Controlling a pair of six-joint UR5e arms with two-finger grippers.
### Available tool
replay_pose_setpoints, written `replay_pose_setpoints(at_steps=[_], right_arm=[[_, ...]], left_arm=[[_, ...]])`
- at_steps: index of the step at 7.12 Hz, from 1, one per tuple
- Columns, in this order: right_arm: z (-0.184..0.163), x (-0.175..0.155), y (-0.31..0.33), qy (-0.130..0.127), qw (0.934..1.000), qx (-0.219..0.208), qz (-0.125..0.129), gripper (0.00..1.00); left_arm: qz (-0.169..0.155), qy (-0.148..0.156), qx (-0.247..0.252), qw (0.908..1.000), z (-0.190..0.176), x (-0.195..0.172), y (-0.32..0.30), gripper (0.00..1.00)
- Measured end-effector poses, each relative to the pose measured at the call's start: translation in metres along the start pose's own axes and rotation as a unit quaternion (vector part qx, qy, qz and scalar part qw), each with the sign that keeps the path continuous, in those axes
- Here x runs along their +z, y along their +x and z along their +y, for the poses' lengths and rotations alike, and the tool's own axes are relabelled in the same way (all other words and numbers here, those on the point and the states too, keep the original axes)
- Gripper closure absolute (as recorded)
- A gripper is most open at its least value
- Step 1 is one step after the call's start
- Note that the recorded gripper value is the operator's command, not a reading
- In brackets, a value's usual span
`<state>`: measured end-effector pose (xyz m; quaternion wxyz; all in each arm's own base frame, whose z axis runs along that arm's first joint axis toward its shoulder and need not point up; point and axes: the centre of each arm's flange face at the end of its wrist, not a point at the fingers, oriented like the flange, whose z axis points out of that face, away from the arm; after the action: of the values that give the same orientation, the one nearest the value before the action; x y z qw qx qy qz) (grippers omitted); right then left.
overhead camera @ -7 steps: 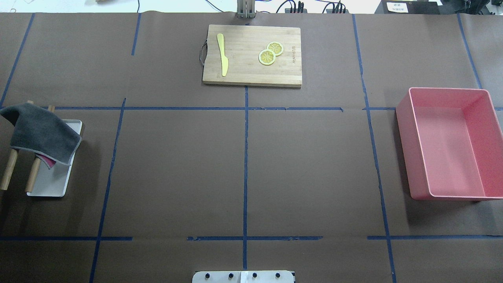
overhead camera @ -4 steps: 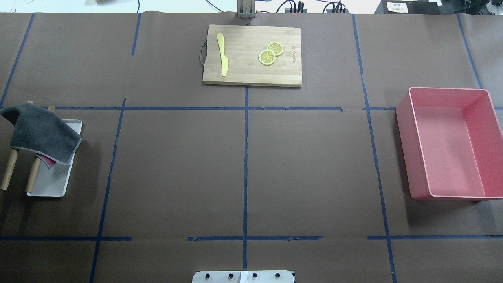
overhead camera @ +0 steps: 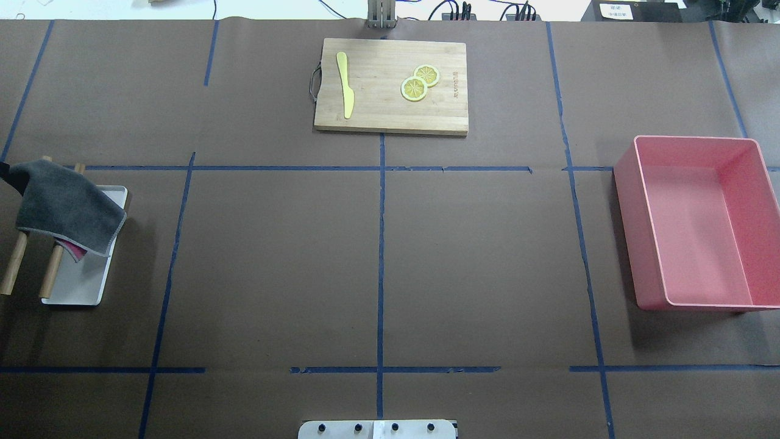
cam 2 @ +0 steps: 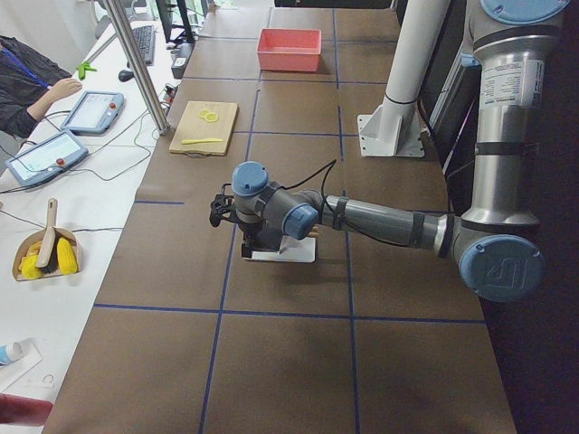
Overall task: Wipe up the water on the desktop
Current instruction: 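Close the left gripper on the grey cloth draped over the rack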
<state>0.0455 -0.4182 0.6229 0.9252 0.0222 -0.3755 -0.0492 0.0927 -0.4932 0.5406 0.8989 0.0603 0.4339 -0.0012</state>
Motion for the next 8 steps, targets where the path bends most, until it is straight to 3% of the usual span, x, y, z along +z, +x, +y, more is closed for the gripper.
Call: replay_pose_setpoints(at_steps=[4,7,8], right_arm=[[0.0,0.001,0.0,-0.001,1.0,0.001,0.0,0.0],[0.0,0.001,0.001,-0.001,1.0,0.001,0.001,0.0],[0.0,0.001,0.001,-0.002,1.0,0.001,0.001,0.0]], left_arm=[[0.001,-0.022,-0.005,0.9997,0.008,0.022,0.025,0.01],[0.002,-0.028,0.002,0.9996,0.01,0.028,0.032,0.43],[0.002,-0.03,0.004,0.9995,0.01,0.03,0.035,0.46]])
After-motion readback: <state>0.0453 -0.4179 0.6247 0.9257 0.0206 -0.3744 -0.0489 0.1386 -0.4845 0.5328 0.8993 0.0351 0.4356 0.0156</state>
